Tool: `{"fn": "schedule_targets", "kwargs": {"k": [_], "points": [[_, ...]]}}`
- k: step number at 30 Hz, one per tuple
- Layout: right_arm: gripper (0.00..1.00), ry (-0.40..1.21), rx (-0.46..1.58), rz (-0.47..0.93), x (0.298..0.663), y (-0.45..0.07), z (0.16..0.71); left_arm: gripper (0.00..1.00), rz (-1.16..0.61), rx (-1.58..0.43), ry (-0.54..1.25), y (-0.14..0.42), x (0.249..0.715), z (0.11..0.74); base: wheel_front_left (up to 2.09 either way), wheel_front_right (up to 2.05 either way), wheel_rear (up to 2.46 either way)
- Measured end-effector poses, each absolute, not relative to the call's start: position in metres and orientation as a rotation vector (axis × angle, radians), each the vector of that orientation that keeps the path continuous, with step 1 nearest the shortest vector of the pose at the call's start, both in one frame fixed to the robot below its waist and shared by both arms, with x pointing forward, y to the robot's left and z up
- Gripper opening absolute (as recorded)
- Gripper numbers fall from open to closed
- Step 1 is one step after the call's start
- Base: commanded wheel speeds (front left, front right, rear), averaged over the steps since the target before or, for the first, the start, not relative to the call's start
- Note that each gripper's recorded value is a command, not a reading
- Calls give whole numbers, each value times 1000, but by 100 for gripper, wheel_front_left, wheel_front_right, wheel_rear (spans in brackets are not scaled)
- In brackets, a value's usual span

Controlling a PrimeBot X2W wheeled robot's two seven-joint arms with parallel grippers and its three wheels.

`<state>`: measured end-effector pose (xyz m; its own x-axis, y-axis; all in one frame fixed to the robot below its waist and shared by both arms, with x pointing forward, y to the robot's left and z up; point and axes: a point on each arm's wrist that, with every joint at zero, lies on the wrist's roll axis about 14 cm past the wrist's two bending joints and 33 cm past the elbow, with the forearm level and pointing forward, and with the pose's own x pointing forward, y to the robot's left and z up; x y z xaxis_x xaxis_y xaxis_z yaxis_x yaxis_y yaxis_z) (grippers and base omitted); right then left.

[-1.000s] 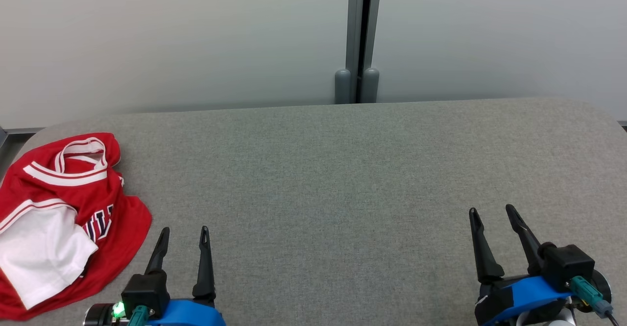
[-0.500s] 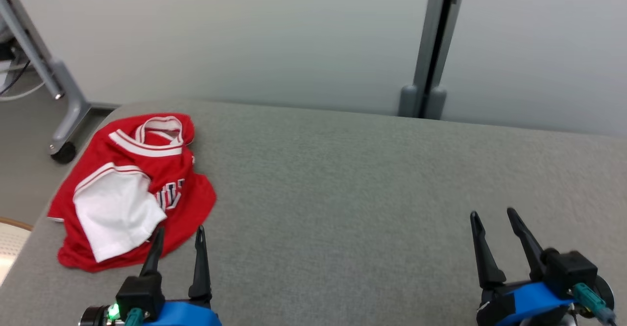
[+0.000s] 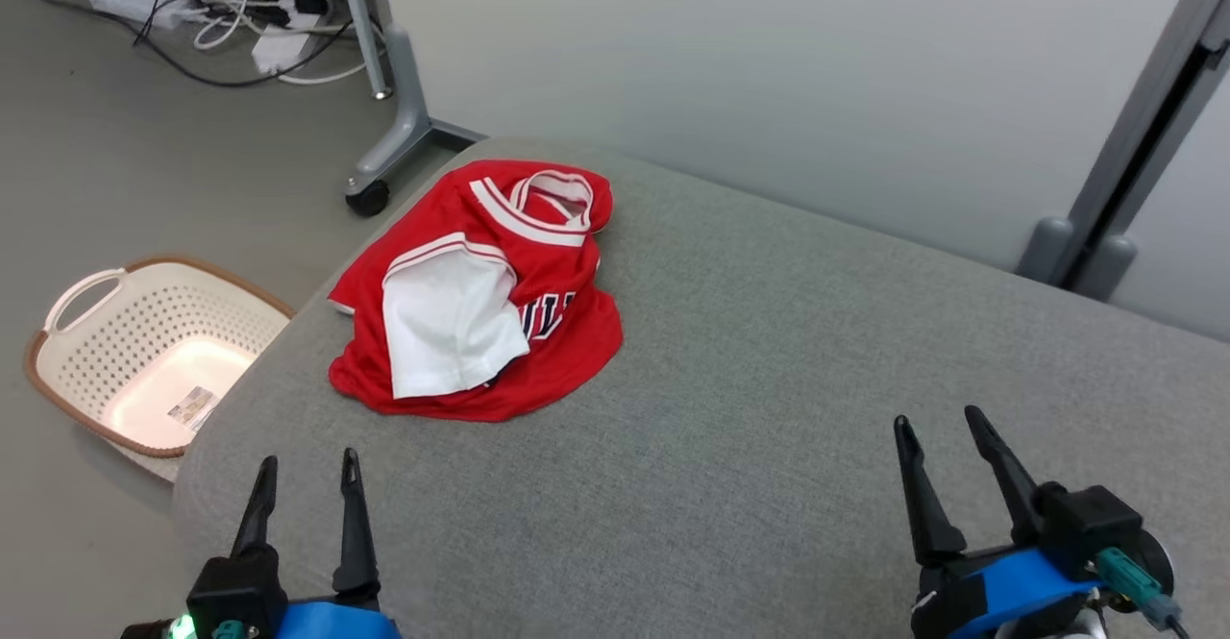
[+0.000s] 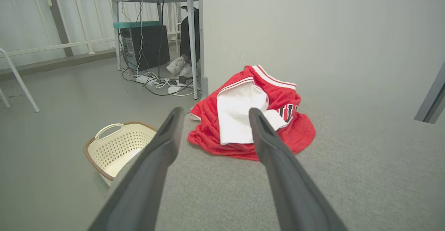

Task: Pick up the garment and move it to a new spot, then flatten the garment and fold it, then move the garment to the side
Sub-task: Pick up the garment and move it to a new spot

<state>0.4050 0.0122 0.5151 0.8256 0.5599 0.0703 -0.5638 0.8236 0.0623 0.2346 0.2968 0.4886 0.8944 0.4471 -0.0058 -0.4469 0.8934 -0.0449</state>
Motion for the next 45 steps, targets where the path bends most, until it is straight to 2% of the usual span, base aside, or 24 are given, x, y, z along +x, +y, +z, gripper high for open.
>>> {"fn": "schedule_targets", "kwargs": {"k": [8,15,19,24,28,33,38,45], "points": [[100,-9,97,707,406,52,502,100,569,-49,35,312,212,479,0,0,0],[100,-6,97,699,409,51,501,100,602,-108,23,315,211,481,0,0,0],[100,-3,93,682,413,45,498,100,625,-148,-28,338,221,507,0,0,0],[100,2,97,645,421,33,493,100,557,-175,-29,365,261,553,0,0,0],[100,25,96,594,430,15,481,100,462,-177,30,375,316,578,0,0,0],[100,50,96,527,445,-9,465,100,395,-213,142,379,384,578,0,0,0],[100,74,94,441,461,-39,447,100,387,-214,337,386,439,535,0,0,0],[100,119,84,324,465,-84,424,100,372,-340,659,374,463,450,0,0,0]]}}
